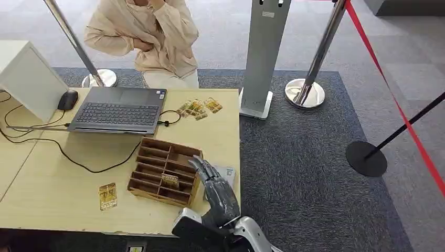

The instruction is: Pass the card to the sensor for recognition and then transmit it.

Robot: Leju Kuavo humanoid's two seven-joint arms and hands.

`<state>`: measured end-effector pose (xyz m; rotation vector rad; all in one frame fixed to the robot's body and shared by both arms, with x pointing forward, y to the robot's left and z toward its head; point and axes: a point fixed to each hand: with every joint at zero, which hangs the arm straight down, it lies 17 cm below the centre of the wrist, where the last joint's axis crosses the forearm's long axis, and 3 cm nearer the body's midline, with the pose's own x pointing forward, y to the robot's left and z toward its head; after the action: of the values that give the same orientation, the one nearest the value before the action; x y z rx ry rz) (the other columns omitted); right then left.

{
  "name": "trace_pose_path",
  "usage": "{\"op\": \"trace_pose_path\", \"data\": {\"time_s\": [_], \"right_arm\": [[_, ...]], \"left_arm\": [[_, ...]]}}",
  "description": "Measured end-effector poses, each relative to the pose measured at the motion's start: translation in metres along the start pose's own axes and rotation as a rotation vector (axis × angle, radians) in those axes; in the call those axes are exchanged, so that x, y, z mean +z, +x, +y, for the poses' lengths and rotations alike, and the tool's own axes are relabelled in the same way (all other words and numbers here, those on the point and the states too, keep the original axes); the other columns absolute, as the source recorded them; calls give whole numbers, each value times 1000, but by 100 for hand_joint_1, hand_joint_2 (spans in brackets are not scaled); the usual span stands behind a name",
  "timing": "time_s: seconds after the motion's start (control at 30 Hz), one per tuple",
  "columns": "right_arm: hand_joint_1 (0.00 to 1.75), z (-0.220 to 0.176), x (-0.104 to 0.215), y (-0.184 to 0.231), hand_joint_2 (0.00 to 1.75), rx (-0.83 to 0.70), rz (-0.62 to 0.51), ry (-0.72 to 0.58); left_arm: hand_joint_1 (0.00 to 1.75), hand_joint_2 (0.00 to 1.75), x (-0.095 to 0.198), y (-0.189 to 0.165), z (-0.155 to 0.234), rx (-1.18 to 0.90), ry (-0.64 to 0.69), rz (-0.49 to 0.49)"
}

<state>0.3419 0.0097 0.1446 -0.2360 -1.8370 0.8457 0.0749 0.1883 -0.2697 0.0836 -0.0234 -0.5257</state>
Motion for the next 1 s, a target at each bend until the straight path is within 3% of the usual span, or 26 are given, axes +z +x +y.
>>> {"op": "trace_pose_path", "data": {"time_s": [0.3,0.67,1.0], "right_arm": [[0,-2,0,-1,175,-8,5,-11],[0,-35,-6,-5,175,-27,27,-107],[0,-31,-1,-8,175,-48,29,-97]], "left_arm": [[0,0,0,0,0,-1,-1,1],[0,0,-2,-3,1,-3,-23,-31],[0,0,-2,-4,2,-6,-21,-28]]}}
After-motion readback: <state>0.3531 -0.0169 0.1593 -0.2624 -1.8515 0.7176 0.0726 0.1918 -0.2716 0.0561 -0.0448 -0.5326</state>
